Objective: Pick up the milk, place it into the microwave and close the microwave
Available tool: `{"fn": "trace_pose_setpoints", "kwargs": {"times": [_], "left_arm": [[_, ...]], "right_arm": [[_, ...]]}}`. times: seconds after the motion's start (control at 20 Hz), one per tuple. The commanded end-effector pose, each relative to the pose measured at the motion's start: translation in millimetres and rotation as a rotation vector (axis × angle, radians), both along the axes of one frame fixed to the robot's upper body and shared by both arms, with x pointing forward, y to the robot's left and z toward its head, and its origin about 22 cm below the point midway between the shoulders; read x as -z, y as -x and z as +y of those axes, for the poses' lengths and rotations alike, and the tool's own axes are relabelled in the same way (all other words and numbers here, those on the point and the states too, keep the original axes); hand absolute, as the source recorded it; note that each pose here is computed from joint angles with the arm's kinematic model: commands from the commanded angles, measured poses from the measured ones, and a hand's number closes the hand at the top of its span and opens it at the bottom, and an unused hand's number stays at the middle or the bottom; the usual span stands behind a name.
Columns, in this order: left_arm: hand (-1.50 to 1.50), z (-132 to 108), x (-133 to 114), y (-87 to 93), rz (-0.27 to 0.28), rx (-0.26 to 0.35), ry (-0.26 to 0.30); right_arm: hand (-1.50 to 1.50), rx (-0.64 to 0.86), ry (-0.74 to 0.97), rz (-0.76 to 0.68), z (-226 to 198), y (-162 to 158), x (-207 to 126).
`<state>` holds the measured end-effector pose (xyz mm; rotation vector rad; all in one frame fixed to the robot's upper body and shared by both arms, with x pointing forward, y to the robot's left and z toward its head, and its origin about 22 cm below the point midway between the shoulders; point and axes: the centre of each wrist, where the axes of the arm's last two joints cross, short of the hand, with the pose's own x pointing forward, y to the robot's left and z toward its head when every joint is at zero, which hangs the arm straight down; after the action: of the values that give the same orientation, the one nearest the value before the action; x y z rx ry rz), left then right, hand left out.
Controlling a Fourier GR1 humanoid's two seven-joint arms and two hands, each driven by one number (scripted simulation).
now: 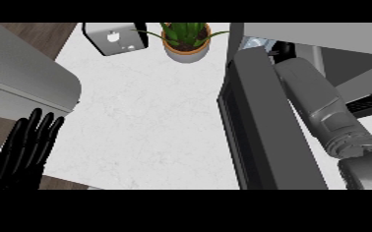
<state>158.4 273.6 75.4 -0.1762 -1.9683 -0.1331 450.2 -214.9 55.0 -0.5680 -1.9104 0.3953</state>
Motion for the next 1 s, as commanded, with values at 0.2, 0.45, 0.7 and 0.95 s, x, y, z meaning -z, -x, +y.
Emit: {"fn": "trace_pose_setpoints", "kwargs": {"times": [0.2, 0.45, 0.7, 0.95], "left_arm": [[-1.5, -13.0, -0.7, -6.5, -0.004, 0.033, -0.011], [-1.5, -18.5, 2.8, -8.9, 0.018, 0.015, -0.015], [-1.5, -23.6, 3.4, -4.1, 0.008, 0.016, -0.016], [-1.5, -28.5, -0.2, -6.3, 0.0, 0.038, -0.01]], "right_arm": [[-1.5, -0.034, -0.115, 0.055, 26.7, -0.5, 0.8], [-1.5, -0.022, -0.114, 0.055, 5.8, -0.5, -0.4], [-1.5, -0.018, -0.119, 0.085, 1.6, 5.3, 12.3], [-1.5, -0.058, -0.146, 0.076, -7.8, 6.9, 14.4]]}}
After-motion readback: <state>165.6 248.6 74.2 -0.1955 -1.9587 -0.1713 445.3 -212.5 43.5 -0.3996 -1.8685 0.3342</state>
